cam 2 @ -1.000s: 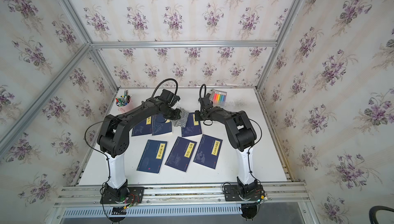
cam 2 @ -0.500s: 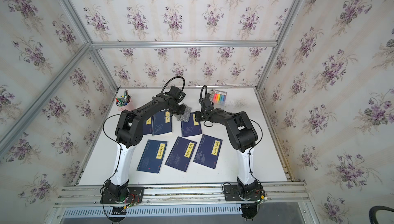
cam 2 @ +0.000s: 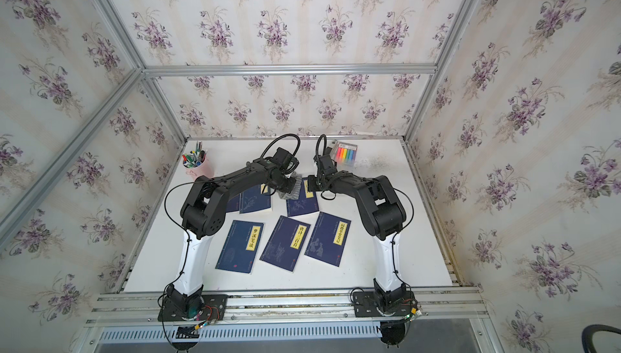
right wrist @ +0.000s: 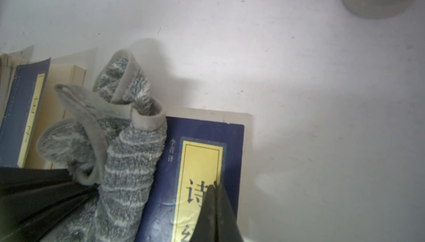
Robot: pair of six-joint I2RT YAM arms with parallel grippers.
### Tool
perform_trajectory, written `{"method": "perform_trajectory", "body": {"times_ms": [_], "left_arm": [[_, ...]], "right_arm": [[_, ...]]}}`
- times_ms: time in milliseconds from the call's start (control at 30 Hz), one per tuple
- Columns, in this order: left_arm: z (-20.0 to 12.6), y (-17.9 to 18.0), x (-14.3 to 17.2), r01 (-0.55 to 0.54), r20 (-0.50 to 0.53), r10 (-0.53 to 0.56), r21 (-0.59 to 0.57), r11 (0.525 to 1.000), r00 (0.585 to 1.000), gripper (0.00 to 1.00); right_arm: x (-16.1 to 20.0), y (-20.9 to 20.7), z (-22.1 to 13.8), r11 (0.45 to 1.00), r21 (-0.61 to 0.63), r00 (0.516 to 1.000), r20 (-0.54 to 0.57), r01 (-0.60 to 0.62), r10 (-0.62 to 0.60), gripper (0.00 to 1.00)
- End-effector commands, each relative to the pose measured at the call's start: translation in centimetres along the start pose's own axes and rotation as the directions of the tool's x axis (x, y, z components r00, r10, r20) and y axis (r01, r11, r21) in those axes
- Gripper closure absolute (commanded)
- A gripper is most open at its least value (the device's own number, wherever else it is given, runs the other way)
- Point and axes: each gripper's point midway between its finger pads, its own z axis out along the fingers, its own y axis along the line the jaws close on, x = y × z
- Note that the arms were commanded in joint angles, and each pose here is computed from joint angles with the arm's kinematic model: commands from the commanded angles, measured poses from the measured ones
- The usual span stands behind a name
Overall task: Wipe the cover of the book
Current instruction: Wipe the dirt from the cover of the book.
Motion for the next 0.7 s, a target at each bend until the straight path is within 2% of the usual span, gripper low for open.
{"method": "perform_trajectory", "body": {"times_ms": [0, 133, 433, 467, 533, 667], "left_arm": [[-0.1, -0.4, 3.3, -0.009, -0.097, 0.009, -0.004, 1.0, 0.995, 0.94], [-0.7, -1.4, 4.0, 0.009, -0.084, -0.006, 0.037, 0.999, 0.996, 0.96], [-0.8, -5.3, 7.8, -0.012, -0.105, 0.024, 0.109, 0.994, 0.994, 0.97], [-0.8, -5.6, 7.9, -0.014, -0.108, 0.026, 0.111, 0.994, 0.994, 0.96], [-0.9, -5.5, 7.9, -0.005, -0.106, 0.016, 0.106, 0.994, 0.994, 0.88], [-0.9, -4.8, 7.2, -0.012, -0.1, 0.019, 0.064, 0.998, 0.995, 0.82]], "right_arm": [[3.6, -1.2, 0.5, 0.999, 0.049, 0.992, -0.125, -0.021, 0.027, 1.0], [3.6, -1.3, 0.6, 0.998, 0.05, 0.991, -0.127, -0.023, 0.029, 1.0], [3.5, -1.4, 0.6, 0.998, 0.055, 0.992, -0.124, -0.021, 0.028, 1.0], [3.5, -1.4, 0.6, 0.998, 0.054, 0.992, -0.124, -0.022, 0.028, 1.0], [3.5, -1.4, 0.6, 0.998, 0.054, 0.992, -0.125, -0.023, 0.029, 1.0], [3.5, -1.3, 0.6, 0.998, 0.051, 0.992, -0.125, -0.02, 0.027, 1.0]]}}
